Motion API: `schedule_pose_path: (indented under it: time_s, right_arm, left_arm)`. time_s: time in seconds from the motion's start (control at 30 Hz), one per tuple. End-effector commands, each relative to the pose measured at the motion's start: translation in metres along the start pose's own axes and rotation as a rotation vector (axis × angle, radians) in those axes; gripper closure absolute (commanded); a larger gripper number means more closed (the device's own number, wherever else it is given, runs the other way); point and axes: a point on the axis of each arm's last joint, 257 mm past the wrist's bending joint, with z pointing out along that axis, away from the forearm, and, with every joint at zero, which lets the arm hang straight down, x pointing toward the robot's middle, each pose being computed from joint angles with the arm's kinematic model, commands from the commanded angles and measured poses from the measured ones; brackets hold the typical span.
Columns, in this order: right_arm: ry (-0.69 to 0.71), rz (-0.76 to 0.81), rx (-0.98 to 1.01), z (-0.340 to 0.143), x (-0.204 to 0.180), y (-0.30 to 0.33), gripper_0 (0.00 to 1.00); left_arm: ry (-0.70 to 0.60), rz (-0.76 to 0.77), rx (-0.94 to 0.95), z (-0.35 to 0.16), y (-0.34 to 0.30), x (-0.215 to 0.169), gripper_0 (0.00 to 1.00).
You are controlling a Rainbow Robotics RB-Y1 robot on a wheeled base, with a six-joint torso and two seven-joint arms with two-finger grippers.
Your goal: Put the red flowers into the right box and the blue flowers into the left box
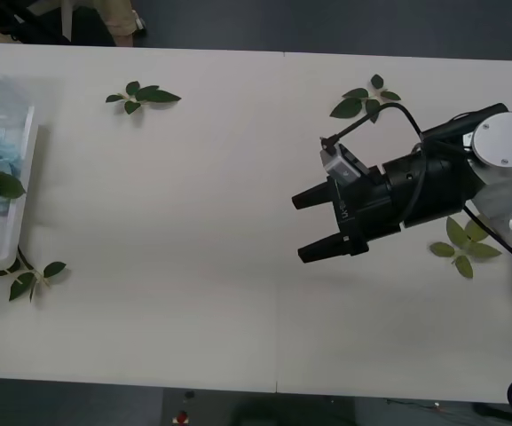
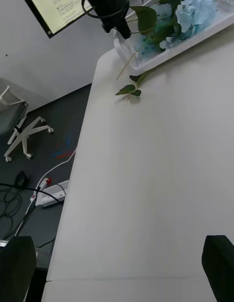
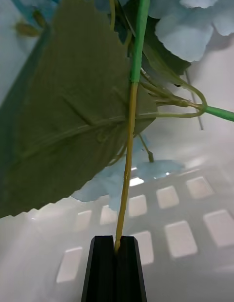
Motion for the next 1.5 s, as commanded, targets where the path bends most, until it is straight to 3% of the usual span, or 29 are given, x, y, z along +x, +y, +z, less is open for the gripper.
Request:
schedule_pose_path:
  time_s: [0.03,0.1,0.3,0.53,0.57,0.63,0.67,0.7,1.07,1.2,1.5]
  right_arm:
    - [-0.041,-0.092,0.017,0.006,-0.029,-0.004,0.00]
    - [-0.055,-0.087,0.018,0.010,-0.030,-0.004,0.00]
    - [-0.079,-0.061,0.022,0.016,-0.026,-0.002,0.00]
    - [-0.077,-0.060,0.018,0.015,-0.025,-0.001,0.00]
    - [-0.075,-0.059,0.017,0.015,-0.024,-0.001,0.00]
    - [-0.072,-0.060,0.018,0.014,-0.024,-0.001,0.00]
    - [-0.074,-0.061,0.018,0.014,-0.024,-0.001,0.00]
    - [-0.075,-0.059,0.020,0.014,-0.024,-0.001,0.00]
    - [-0.079,-0.061,0.027,0.012,-0.026,-0.003,0.00]
    - [-0.072,-0.060,0.027,0.011,-0.024,-0.003,0.00]
    - [-0.066,-0.062,0.032,0.011,-0.023,-0.005,0.00]
  left_arm:
    - [0.032,-0.052,-0.031,0.006,0.012,0.024,0.97]
    - [0.027,-0.056,-0.027,0.008,0.011,0.024,0.94]
    - [-0.034,-0.071,-0.019,0.006,0.008,0.004,0.63]
    - [-0.100,-0.043,-0.048,-0.005,0.019,-0.028,0.58]
    - [-0.116,-0.036,-0.056,-0.009,0.023,-0.036,0.48]
    - [-0.156,0.030,-0.067,-0.020,0.026,-0.056,0.16]
    - [-0.177,0.067,-0.071,-0.027,0.027,-0.066,0.05]
    - [-0.201,0.099,-0.072,-0.035,0.027,-0.077,0.00]
    - [-0.346,0.219,0.045,-0.147,0.018,-0.137,0.00]
    - [-0.511,0.309,0.234,-0.189,-0.045,-0.175,0.00]
    - [-0.790,0.338,0.539,-0.166,-0.195,-0.229,0.00]
